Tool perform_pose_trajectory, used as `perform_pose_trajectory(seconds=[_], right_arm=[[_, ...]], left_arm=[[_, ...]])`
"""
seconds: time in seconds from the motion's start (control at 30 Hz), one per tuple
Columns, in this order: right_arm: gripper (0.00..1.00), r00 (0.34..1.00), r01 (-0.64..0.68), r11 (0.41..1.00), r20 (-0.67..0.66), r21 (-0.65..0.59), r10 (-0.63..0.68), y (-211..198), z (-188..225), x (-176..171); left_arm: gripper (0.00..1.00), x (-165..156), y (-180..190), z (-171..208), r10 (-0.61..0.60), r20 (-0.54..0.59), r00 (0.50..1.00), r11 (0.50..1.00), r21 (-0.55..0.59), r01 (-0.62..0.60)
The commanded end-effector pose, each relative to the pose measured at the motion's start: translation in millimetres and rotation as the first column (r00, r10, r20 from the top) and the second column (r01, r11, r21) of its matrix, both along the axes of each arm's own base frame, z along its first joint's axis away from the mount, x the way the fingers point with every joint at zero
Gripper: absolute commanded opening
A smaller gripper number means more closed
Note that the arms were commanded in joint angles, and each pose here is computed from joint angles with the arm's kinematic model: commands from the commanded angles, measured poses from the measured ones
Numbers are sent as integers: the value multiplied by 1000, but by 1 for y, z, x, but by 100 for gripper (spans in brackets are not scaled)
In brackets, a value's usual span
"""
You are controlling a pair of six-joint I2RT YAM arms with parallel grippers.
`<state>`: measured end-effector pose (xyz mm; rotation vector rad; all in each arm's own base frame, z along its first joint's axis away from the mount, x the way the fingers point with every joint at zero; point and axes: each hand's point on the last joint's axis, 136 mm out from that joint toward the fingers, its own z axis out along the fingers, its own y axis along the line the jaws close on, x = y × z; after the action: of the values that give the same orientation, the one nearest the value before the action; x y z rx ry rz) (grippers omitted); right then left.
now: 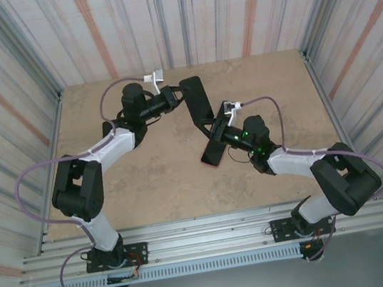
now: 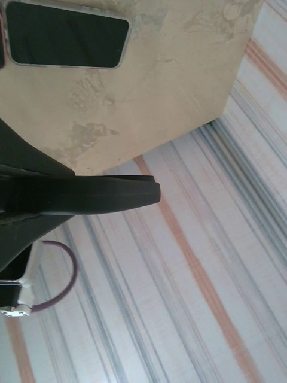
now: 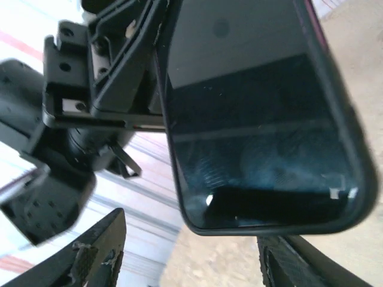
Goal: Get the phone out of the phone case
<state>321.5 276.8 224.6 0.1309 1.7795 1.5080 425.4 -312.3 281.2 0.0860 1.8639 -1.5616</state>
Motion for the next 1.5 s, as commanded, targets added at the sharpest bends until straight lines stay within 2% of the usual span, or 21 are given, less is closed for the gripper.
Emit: perform_pose_trajectory(seconds=[0.0,0.27,0.53,0.87,1.0,1.17,1.27,1.47], right_arm=[[52,998,65,979,-12,191,-64,-6,25,7],[37,997,72,955,-18,286,-70,-2,28,11],[23,997,73,951,7,300,-79,-3,33,15],[12,996,48,961,56,271,-65,-3,36,14],[11,994,36,975,90,218,-56,-1,36,14],[10,989,29,999,141,28,-32,4,25,11],[10,987,47,996,157,-78,-35,-2,19,11],[8,984,83,982,171,-167,-54,-18,18,18]], left_arm=[[0,-3,11,62,87,74,993,982,-176,-73],[0,-8,12,64,109,-2,994,962,-251,-106],[0,-9,16,64,107,-52,993,946,-303,-118],[0,-12,15,69,79,-104,991,932,-344,-111],[0,-15,15,76,49,-132,990,923,-373,-96],[0,-21,13,86,6,-161,987,911,-407,-72],[0,-26,13,93,-12,-164,986,907,-417,-59],[0,-36,7,101,-53,-167,985,902,-432,-24]])
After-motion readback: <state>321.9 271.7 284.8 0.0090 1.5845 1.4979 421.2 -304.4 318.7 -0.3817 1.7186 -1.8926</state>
